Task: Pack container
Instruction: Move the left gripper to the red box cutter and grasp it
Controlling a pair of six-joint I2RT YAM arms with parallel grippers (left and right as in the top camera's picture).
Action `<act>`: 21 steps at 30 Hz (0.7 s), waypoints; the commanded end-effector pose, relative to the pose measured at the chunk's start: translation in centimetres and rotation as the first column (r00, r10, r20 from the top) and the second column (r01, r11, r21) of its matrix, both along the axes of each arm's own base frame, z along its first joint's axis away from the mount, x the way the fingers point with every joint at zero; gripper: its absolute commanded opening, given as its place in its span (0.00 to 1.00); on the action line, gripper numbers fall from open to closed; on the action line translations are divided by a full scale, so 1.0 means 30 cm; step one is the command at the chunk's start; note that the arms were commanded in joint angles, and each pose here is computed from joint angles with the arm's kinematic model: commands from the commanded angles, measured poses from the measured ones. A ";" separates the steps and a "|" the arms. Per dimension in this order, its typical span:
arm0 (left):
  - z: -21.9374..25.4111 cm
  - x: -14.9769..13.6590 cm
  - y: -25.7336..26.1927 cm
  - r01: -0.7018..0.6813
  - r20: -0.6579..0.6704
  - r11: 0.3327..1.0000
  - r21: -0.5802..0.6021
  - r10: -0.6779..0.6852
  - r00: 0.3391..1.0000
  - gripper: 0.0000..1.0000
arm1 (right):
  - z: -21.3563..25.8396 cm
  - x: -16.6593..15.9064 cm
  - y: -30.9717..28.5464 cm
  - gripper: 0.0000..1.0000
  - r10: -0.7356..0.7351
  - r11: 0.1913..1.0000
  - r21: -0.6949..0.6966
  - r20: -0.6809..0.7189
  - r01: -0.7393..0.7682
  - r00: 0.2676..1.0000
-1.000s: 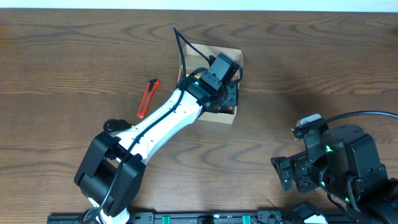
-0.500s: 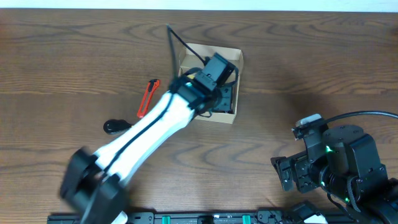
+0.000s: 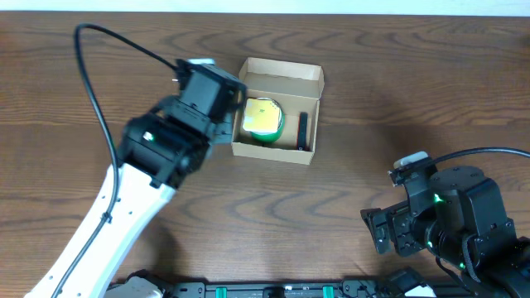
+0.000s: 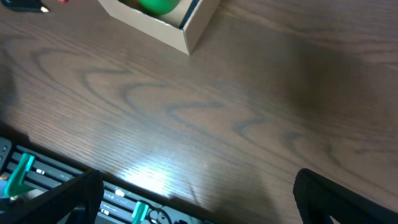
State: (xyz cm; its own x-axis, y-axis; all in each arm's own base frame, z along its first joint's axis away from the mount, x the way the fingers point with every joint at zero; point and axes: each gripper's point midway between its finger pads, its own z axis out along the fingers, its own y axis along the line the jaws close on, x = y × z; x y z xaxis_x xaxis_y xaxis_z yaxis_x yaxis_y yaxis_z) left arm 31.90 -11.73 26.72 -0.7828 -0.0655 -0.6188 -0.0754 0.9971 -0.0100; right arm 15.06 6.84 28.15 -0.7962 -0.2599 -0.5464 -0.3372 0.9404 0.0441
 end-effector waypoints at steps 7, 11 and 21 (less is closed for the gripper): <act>-0.198 0.043 0.148 0.025 -0.123 0.999 0.031 -0.021 0.992 0.72 | 0.001 0.003 -0.009 0.99 -0.001 1.000 -0.014 0.006 0.001 1.000; -0.333 0.048 0.169 0.008 -0.174 0.999 -0.038 -0.015 0.985 0.74 | 0.001 0.003 -0.009 0.99 -0.001 1.000 -0.014 0.006 0.001 1.000; -0.602 0.119 0.170 0.088 -0.221 0.996 -0.034 -0.093 0.971 0.95 | 0.000 0.003 -0.009 0.99 -0.001 1.000 -0.014 0.006 0.001 1.000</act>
State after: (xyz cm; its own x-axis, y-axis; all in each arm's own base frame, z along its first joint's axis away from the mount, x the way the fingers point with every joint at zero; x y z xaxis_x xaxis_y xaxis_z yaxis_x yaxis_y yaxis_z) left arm 35.48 -6.29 10.91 -0.8781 -0.0695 -0.4734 -0.0553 0.9975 -0.0439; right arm 15.06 6.84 28.15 -0.7962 -0.2599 -0.5464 -0.3372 0.9404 0.0441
